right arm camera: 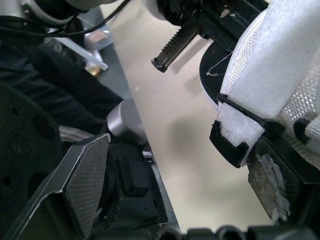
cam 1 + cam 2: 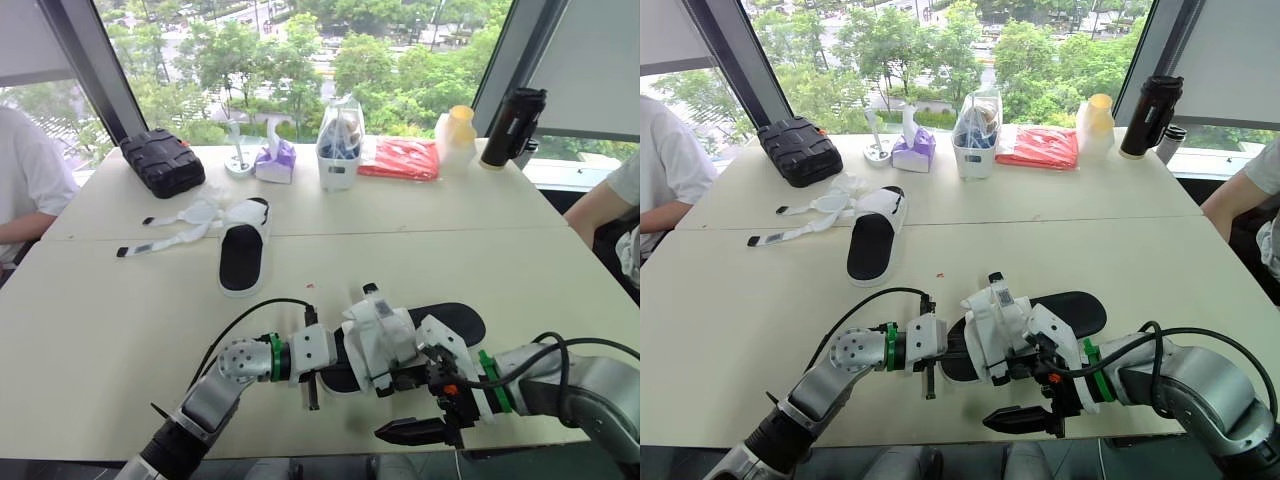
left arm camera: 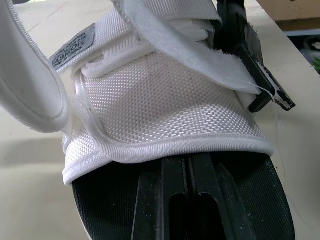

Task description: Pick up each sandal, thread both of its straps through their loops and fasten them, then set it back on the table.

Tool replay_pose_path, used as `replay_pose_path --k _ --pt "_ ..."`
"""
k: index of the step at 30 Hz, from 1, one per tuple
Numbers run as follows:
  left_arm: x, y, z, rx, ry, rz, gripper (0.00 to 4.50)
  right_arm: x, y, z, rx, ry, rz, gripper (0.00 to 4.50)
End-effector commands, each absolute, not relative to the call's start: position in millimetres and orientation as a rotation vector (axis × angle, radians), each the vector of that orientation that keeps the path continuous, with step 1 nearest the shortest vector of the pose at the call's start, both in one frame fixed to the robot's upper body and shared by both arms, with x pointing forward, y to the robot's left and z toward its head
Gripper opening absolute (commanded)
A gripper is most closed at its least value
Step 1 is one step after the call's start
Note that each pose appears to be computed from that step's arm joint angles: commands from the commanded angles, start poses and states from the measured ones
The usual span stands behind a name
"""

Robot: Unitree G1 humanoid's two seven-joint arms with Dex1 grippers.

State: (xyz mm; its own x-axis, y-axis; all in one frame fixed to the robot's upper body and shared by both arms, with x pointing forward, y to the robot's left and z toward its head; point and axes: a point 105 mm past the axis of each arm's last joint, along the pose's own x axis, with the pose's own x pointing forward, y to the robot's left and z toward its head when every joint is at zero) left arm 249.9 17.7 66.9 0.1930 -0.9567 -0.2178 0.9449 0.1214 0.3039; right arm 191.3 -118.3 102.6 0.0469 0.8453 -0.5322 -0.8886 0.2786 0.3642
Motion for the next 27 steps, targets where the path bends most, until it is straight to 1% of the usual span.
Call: replay_pose_path --k 1,7,8,14,18,21,23,27 --pt "243.5 22.1 42.6 0.431 0.072 -1.397 0.00 201.2 -115.2 108.8 -0.092 0.701 1.342 3.60" --pt "243.5 23.0 43.0 0.429 0.071 -1.388 0.00 202.6 -116.6 103.7 -0.088 0.741 1.346 0.61" --pt "243.6 22.6 43.2 0.428 0.070 -1.387 0.00 202.4 -117.7 101.4 -0.089 0.753 1.344 0.05" --pt "244.4 23.1 43.6 0.428 0.070 -1.381 0.00 198.1 -121.8 92.7 -0.100 0.812 1.354 0.01" --pt "244.3 23.1 43.7 0.429 0.071 -1.379 0.00 170.9 -134.3 76.2 -0.116 0.954 1.430 0.01" --pt "243.7 23.1 43.7 0.432 0.073 -1.381 0.00 158.6 -142.6 70.6 -0.160 1.003 1.478 0.01" --pt "243.3 23.5 43.7 0.432 0.073 -1.382 0.00 154.4 -144.6 69.8 -0.159 1.021 1.495 0.01" --pt "241.1 23.6 43.0 0.432 0.079 -1.383 0.00 143.7 -162.3 65.4 -0.239 1.068 1.541 0.01"
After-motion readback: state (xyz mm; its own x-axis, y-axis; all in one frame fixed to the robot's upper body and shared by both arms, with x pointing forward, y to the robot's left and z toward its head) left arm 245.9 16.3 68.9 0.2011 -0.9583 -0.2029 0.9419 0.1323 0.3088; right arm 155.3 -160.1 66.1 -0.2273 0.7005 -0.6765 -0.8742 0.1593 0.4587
